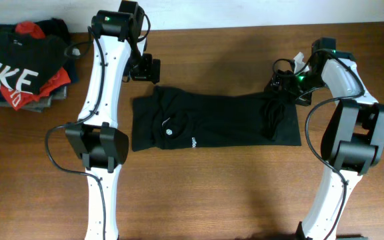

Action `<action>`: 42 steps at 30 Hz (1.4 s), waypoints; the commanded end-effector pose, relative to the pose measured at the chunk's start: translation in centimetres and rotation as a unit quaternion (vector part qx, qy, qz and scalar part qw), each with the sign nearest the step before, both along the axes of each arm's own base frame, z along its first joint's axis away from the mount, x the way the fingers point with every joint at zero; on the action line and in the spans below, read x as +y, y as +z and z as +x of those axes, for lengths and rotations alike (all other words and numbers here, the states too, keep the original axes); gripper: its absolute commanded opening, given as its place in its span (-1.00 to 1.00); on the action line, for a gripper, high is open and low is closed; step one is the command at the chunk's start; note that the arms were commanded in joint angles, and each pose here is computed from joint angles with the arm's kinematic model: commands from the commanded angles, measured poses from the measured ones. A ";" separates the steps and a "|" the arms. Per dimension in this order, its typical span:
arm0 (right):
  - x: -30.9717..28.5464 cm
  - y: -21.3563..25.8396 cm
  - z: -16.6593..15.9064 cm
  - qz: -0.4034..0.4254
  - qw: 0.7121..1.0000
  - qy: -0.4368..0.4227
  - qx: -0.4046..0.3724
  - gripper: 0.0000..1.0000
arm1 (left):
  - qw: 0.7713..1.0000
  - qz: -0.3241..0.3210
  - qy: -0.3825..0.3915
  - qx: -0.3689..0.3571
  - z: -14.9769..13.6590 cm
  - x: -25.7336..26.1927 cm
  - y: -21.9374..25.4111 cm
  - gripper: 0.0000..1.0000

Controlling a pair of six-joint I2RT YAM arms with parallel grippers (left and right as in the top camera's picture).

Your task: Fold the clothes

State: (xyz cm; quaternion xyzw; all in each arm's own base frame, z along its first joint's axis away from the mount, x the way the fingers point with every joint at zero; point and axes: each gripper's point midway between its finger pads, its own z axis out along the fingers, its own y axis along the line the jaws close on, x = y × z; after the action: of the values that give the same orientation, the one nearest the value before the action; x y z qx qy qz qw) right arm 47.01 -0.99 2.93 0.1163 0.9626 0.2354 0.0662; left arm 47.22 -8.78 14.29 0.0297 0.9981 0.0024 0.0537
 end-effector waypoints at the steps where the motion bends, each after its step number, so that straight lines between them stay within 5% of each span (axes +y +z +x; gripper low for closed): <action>1: 2.4 0.0 0.0 0.036 0.999 0.013 0.002 0.83 | 1.000 -0.006 0.000 0.000 0.0 -0.3 0.1 0.98; 17: 6.8 3.1 -1.0 0.106 0.993 0.042 0.017 0.68 | 1.000 -0.006 0.000 -0.004 0.1 -0.3 0.1 0.98; 24: 9.3 9.7 -1.0 0.190 0.976 0.093 -0.054 0.69 | 1.000 -0.007 0.000 -0.004 0.2 -0.3 0.1 0.98; 36: 1.3 8.7 -4.7 -0.071 0.996 0.046 0.022 0.73 | 1.000 -0.006 0.000 -0.002 0.1 -0.3 0.1 0.98; 42: 1.8 5.4 -6.7 -0.070 0.994 0.054 0.062 0.72 | 1.000 -0.006 -0.001 -0.002 0.1 -0.3 0.1 0.98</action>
State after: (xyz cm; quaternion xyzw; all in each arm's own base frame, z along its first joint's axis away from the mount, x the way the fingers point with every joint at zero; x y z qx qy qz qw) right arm 41.59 1.37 10.07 0.0793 0.9777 0.1932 0.0229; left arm 47.30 -8.80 14.30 0.0297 0.9980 0.0021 0.0554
